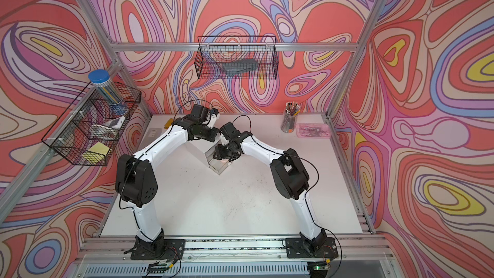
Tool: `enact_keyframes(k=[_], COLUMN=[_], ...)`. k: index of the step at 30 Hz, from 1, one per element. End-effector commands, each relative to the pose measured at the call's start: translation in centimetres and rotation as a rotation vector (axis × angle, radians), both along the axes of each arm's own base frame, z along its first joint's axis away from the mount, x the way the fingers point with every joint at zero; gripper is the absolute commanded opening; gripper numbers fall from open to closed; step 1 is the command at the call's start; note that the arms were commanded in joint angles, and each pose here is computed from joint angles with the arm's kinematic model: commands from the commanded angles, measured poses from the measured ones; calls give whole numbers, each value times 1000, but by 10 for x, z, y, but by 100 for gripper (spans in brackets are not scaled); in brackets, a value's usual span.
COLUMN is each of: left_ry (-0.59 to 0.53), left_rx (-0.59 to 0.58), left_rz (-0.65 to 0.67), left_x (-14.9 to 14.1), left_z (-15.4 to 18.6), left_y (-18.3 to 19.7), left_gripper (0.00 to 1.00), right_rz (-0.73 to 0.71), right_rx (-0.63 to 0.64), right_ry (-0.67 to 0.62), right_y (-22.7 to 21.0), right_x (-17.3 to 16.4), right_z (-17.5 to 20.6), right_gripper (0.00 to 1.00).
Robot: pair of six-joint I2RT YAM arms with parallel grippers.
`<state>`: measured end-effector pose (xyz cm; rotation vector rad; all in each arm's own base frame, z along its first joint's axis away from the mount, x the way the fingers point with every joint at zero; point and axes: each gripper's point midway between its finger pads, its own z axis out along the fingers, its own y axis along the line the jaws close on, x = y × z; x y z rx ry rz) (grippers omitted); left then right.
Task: Put the bluetooth earphones in the drawer according to color
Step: Place the bluetooth earphone in the drawer.
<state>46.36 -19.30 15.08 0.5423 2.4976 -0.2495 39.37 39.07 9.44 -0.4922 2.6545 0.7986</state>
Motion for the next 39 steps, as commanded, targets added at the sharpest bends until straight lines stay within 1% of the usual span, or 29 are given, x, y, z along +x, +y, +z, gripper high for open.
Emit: enact_keyframes(k=[1,5,9,22,31,39], left_ry=[591,595,594,596,597,593], left_rx=[220,221,220,226,226,227], left_rz=[-22,-21,-22,-20,-20,-19], left_x=[-114,-114,-114,-115,-115,-114], left_z=[-132,-133,-133,-133,-134,-133], left_y=[36,37,36,37,37,38], left_gripper=[0,0,0,0,0,0], right_rz=[-6,-12,-17,-27,-59,-60], right_rx=[-14,-24,-29,-29,5,16], right_ry=[73,74,62,52,7,23], right_y=[3,2,-2,-10,-13,-9], right_x=[-10,-11,-12,-19,-17,-17], right_z=[-26,-26,-23,-14,3,-4], right_gripper=[43,44,49,48,46,46])
